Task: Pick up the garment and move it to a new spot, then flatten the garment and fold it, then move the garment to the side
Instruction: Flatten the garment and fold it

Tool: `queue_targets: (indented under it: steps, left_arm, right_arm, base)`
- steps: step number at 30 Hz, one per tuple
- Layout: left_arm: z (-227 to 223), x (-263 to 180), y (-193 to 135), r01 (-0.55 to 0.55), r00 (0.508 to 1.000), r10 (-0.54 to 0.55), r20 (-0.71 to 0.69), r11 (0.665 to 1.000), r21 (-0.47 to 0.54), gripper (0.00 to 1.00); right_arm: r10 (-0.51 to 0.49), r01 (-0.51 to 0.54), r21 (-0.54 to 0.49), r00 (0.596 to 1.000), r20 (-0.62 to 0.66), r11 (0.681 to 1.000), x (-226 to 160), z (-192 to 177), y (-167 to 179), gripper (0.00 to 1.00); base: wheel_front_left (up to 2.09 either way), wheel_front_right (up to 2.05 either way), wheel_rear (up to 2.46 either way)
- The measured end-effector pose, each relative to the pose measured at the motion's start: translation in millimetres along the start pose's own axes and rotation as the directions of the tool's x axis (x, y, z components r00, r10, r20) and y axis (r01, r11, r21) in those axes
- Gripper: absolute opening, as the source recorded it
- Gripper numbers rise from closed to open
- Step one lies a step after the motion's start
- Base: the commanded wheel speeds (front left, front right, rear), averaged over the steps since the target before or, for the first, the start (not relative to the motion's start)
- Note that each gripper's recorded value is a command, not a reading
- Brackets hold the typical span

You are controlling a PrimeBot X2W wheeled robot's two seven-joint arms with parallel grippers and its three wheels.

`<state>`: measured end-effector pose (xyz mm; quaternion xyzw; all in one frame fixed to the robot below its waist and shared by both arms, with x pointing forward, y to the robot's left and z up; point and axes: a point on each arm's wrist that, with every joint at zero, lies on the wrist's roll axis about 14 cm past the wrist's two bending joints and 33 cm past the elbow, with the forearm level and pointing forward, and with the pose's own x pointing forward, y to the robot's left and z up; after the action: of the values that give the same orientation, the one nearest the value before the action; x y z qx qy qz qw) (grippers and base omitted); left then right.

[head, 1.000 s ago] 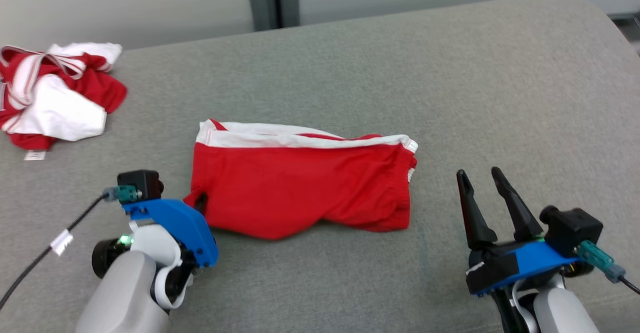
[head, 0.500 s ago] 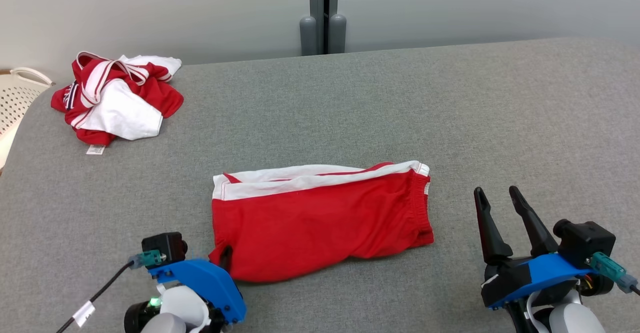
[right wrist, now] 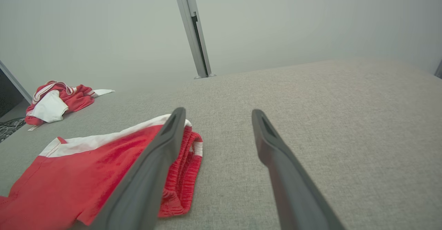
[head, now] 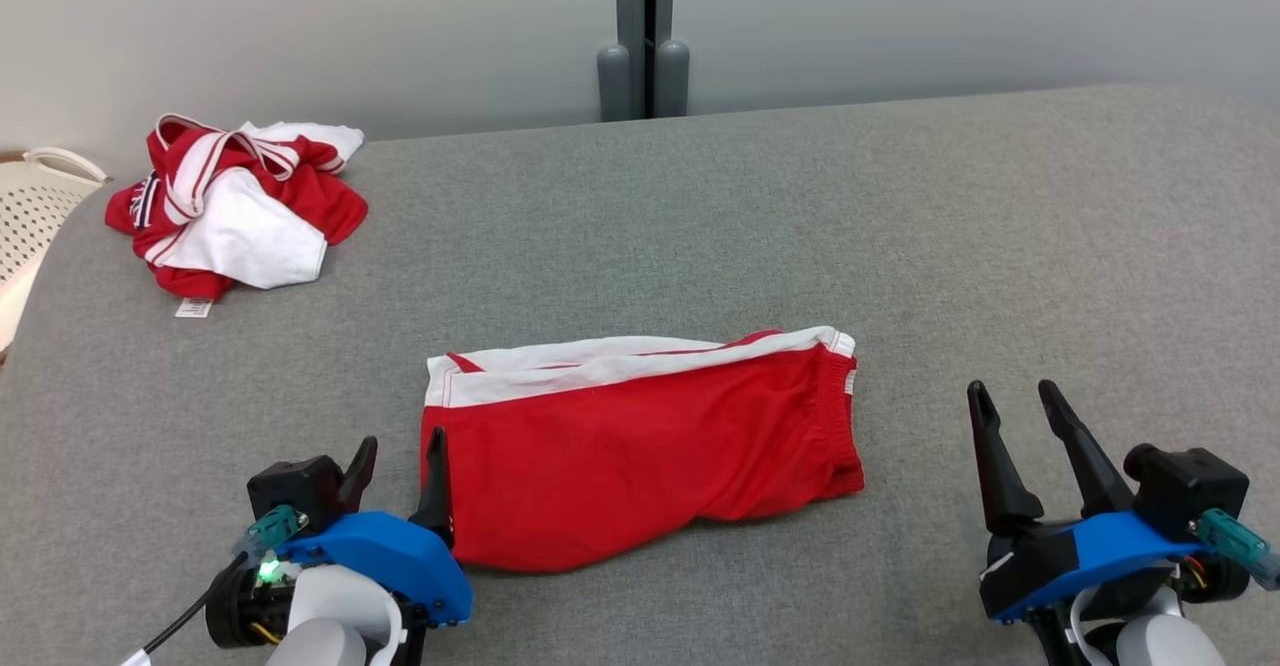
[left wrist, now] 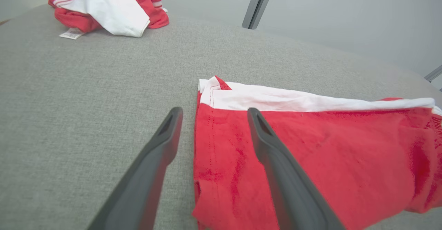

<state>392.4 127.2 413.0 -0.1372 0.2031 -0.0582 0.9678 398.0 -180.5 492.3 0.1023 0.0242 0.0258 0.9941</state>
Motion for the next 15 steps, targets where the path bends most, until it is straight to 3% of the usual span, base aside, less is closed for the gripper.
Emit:
queue_targets:
  steps: [5, 15]
  left_arm:
    - [23.8, -5.6, -3.6, 0.005, 0.993, -0.012, 0.12, 0.998, 0.057, 1.0]
    - [36.6, -20.6, -6.0, 0.011, 0.979, -0.032, 0.202, 0.994, 0.105, 1.0]
  right_arm:
    - [-0.004, 0.004, -0.003, 1.0, -0.009, 1.0, -3.8, -1.6, -0.9, 1.0]
    - [0.009, -0.011, -0.018, 0.996, -0.086, 1.0, -4.3, -17.0, 4.1, 1.0]
  base:
    - [0.0, 0.0, 0.0]
    - [0.0, 0.0, 0.0]
